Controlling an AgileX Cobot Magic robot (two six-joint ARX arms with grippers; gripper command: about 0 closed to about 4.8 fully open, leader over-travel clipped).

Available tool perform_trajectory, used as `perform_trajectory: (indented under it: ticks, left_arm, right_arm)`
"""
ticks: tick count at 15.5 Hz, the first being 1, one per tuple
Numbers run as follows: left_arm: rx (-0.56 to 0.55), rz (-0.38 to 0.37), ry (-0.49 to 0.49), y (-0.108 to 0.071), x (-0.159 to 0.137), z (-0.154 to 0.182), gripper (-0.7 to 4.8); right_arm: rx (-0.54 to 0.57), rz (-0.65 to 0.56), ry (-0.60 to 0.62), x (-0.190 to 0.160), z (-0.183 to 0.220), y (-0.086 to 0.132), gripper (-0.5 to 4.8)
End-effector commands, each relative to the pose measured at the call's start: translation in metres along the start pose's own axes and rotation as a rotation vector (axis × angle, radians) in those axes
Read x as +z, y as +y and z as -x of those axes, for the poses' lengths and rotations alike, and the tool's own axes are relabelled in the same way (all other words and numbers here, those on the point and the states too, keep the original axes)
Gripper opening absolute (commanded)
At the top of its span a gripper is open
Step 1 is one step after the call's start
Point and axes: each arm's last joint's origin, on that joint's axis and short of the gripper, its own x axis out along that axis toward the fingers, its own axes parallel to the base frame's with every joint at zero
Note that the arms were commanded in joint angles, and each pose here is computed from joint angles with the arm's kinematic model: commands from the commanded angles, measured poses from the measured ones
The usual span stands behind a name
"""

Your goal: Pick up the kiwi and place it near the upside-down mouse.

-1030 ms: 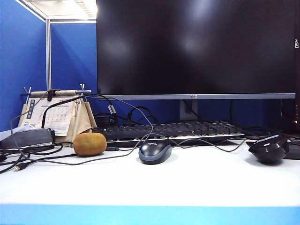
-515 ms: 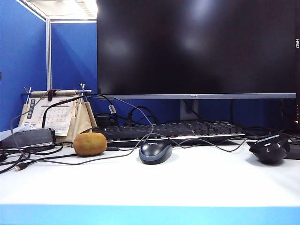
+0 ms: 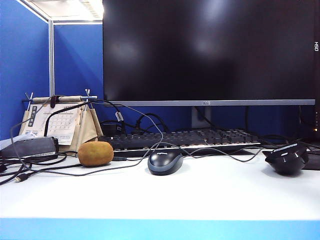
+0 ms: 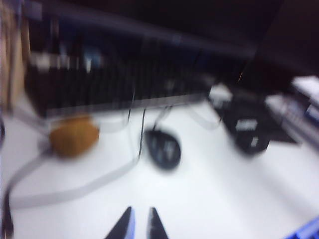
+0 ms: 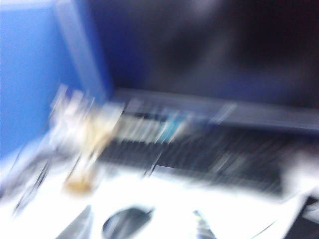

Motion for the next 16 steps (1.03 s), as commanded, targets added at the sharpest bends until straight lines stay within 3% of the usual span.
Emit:
perform_trajectory:
  ticks: [1,3,8,10,12,13,15,16]
  left_arm:
    - [0.027,-0.071,-0.002,-0.005,0.022,0.000,0.50]
    - [0.050,-0.068,0.065,-0.009,0.048,-0.013,0.50]
    - [0.045,-0.201,0.444,-0.007,0.093,-0.087,0.52]
    - [0.044,-0.203,0.436,-0.007,0.104,-0.101,0.53]
    - [0.028,-0.311,0.342,-0.009,0.117,-0.105,0.53]
    - [0.054,-0.362,0.378,-0.010,0.125,-0.110,0.79]
    - [0.057,-0.454,0.576,-0.007,0.138,-0.132,3.79]
    - [0.053,-0.497,0.679,-0.004,0.141,-0.147,4.60]
  right_arm:
    - [0.045,-0.043,0.125,-0.013,-0.022,-0.009,2.83]
    - [0.041,-0.049,0.137,-0.015,-0.024,-0.011,2.83]
    - [0.056,-0.057,0.140,-0.015,-0.024,-0.011,2.83]
    - [0.140,-0.106,0.156,-0.016,-0.024,-0.008,2.83]
    - [0.136,-0.132,0.204,-0.021,-0.022,-0.008,2.83]
    - [0.131,-0.139,0.229,-0.023,-0.021,-0.008,2.83]
    - [0.127,-0.149,0.270,-0.028,-0.020,-0.008,2.84]
    - [0.131,-0.154,0.278,-0.028,-0.020,-0.008,2.84]
